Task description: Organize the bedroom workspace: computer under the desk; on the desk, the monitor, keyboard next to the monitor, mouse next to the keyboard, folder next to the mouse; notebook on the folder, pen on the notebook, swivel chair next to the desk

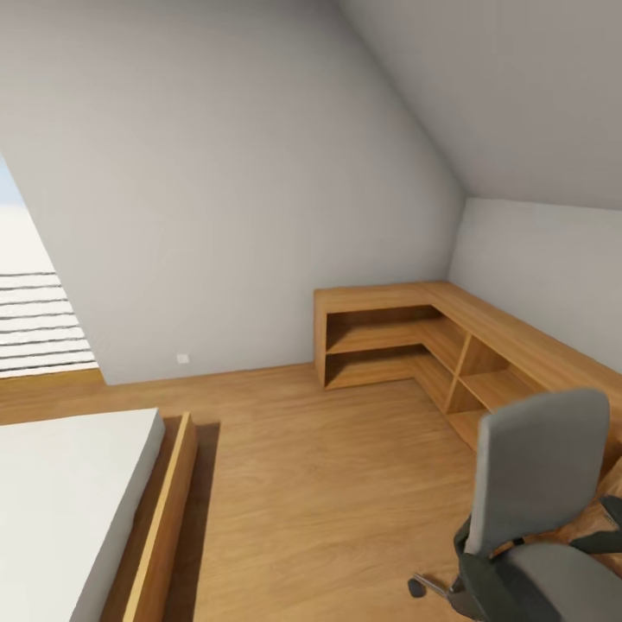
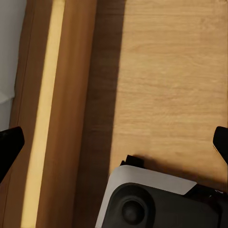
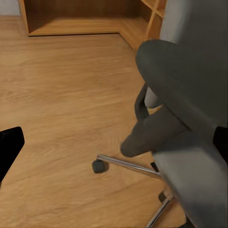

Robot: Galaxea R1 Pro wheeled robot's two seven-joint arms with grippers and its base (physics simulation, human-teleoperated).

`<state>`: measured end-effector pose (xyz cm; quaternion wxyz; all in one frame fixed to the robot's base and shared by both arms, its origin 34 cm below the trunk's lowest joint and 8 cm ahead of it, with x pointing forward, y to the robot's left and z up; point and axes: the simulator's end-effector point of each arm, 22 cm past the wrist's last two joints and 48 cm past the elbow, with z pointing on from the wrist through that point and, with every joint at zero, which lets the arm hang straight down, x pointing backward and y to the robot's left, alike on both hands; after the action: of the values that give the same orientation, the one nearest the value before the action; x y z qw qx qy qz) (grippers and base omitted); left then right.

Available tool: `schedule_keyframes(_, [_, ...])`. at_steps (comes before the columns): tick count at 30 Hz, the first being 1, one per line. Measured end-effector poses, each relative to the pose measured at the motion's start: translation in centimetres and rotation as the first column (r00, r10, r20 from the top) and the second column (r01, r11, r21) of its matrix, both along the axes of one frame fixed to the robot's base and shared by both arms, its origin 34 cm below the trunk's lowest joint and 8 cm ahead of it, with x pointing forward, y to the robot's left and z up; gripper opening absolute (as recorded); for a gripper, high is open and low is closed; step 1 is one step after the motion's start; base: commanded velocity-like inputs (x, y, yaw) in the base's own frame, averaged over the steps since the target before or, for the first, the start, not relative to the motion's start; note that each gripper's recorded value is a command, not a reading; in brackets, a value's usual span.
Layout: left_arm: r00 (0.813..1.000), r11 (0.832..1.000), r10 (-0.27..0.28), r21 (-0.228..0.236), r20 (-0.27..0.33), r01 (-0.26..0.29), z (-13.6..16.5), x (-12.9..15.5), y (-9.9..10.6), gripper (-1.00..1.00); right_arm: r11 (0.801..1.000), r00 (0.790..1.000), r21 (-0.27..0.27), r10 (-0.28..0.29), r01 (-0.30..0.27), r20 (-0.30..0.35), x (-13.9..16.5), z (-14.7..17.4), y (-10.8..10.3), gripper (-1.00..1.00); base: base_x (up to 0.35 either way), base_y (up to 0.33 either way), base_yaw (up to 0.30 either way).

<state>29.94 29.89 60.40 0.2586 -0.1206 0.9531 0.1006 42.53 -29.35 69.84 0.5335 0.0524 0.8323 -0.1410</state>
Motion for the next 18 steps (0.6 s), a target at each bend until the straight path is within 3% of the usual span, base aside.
schedule_keyframes(18, [1.000,1.000,0.001,0.000,0.000,-0.001,0.00,0.00,0.01,1.00,1.000,1.000,0.000,0.000,0.000,0.000,0.00,0.00,0.00,1.00,0.319,0.171,0.000])
